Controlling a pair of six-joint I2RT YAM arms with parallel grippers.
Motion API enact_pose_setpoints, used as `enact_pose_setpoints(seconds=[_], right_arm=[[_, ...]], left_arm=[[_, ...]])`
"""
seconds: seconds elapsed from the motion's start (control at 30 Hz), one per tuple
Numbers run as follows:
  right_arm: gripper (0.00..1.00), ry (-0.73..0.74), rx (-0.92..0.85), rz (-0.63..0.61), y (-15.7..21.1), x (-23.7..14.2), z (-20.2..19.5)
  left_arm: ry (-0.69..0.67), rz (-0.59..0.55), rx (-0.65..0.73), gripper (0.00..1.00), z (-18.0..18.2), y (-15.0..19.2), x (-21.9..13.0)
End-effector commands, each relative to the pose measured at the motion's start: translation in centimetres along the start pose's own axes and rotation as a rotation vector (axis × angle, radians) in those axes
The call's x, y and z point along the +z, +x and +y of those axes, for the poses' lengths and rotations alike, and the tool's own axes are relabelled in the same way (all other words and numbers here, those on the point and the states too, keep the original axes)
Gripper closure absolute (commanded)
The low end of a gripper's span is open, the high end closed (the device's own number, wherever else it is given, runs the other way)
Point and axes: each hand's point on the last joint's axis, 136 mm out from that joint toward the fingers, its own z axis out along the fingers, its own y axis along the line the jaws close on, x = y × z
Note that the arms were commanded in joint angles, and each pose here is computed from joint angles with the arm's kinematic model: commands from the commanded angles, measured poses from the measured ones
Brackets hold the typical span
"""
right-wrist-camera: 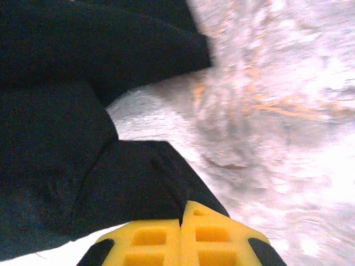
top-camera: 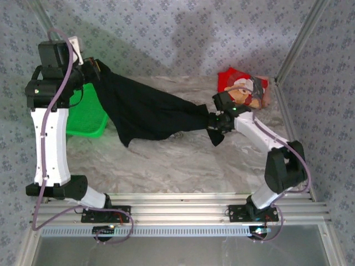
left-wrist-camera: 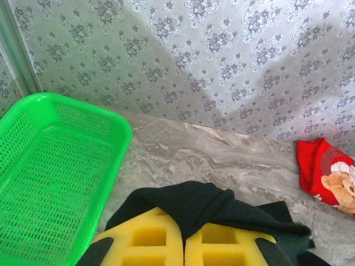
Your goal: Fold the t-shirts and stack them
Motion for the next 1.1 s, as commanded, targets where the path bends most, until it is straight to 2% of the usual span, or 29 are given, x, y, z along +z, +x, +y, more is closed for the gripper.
enact_pose_setpoints(seconds=[0.0, 0.23, 0.3, 0.4, 0.5, 0.57, 0.77, 0.97, 1.07], right_arm=[[1.0, 0.093, -0.015, 0.053, 2.1, -1.0, -4.9], [1.0, -0.069, 0.025, 0.042, 3.6, -1.6, -4.3], [1.0, -0.147, -0.002, 0.046, 3.7, -2.2, -3.1], [1.0, -0.281, -0.045, -0.018, 2.0, -4.7, -0.4], [1.0, -0.425, -0.051, -0.061, 0.0, -8.0, 2.3], [1.0, -0.482, -0.047, -0.137, -2.8, -11.0, 3.5], [1.0, -0.611, 0.008, -0.344, -8.6, -19.6, 4.4], [1.0, -0.737, -0.037, -0.533, -10.4, -29.7, 6.0], [1.0, -0.855, -0.066, -0.559, -9.9, -32.5, 8.0]], left_arm=[[0.011, -0.047, -0.013, 1.0, 0.2, -1.7, 0.4], [0.026, 0.043, -0.024, 1.0, 0.5, 1.0, 3.4], [0.032, 0.056, -0.026, 1.0, 0.5, 1.5, 4.0], [0.06, 0.059, -0.031, 1.0, 0.0, 1.5, 4.5], [0.131, 0.038, -0.034, 1.0, -1.8, 0.6, 4.6], [0.193, 0.016, -0.033, 1.0, -3.7, -0.4, 4.7], [0.435, -0.058, -0.035, 1.0, -11.4, -4.3, 5.4], [0.751, -0.211, -0.152, 1.0, -17.5, -10.5, 3.3], [0.787, -0.246, -0.223, 1.0, -16.9, -12.1, 4.3]])
